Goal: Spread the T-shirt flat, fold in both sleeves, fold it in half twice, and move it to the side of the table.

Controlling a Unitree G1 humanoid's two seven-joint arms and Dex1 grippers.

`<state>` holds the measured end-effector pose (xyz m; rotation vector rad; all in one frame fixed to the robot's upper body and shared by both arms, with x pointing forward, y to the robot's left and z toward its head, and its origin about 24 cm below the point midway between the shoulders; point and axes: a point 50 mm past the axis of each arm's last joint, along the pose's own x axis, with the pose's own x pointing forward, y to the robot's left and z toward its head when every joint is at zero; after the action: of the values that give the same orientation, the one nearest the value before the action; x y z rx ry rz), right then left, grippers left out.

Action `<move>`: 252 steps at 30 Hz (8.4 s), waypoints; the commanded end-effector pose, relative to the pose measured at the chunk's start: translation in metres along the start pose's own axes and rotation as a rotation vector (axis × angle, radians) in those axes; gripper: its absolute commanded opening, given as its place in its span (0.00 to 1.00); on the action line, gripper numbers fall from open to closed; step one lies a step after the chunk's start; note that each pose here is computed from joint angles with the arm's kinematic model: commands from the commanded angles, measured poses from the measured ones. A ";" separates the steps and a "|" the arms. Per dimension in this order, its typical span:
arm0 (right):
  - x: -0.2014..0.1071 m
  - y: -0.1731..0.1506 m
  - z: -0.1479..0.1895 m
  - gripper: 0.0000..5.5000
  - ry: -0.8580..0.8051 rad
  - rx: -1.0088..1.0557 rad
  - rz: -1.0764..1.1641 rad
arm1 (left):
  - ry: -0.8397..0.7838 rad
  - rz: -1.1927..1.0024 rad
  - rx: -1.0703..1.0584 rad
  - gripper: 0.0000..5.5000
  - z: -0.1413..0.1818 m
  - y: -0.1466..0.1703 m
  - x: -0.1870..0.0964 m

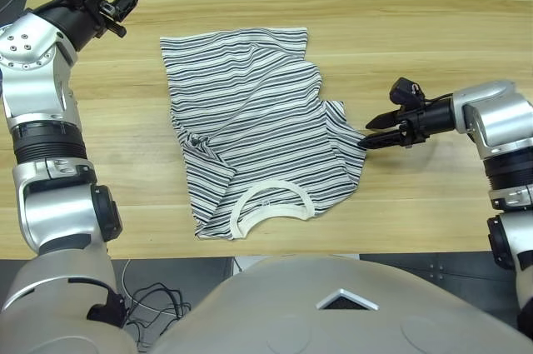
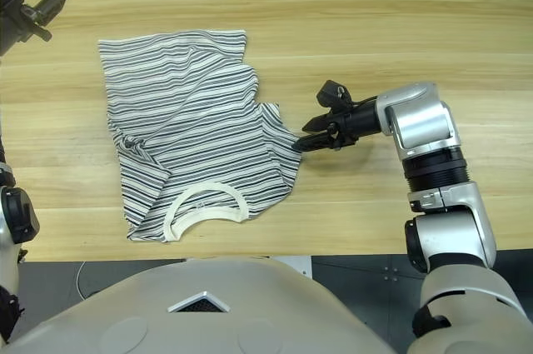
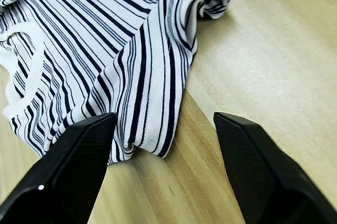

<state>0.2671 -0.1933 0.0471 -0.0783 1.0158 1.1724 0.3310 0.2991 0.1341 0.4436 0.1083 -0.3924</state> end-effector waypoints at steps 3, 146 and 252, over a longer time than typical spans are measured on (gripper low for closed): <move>0.008 0.004 -0.022 0.58 0.074 0.083 0.009 | 0.022 -0.024 0.008 0.45 -0.003 -0.003 0.000; -0.033 0.031 0.013 0.22 0.070 -0.854 -0.112 | -0.013 -0.674 0.920 0.48 -0.026 -0.108 -0.084; 0.055 0.097 -0.013 0.02 -0.416 -1.684 0.279 | 0.238 -1.184 0.883 0.02 -0.049 -0.171 -0.194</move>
<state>0.1809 -0.1131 0.0435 -0.9617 -0.5778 1.9098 0.0867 0.2478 0.0595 1.3219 0.4292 -1.5615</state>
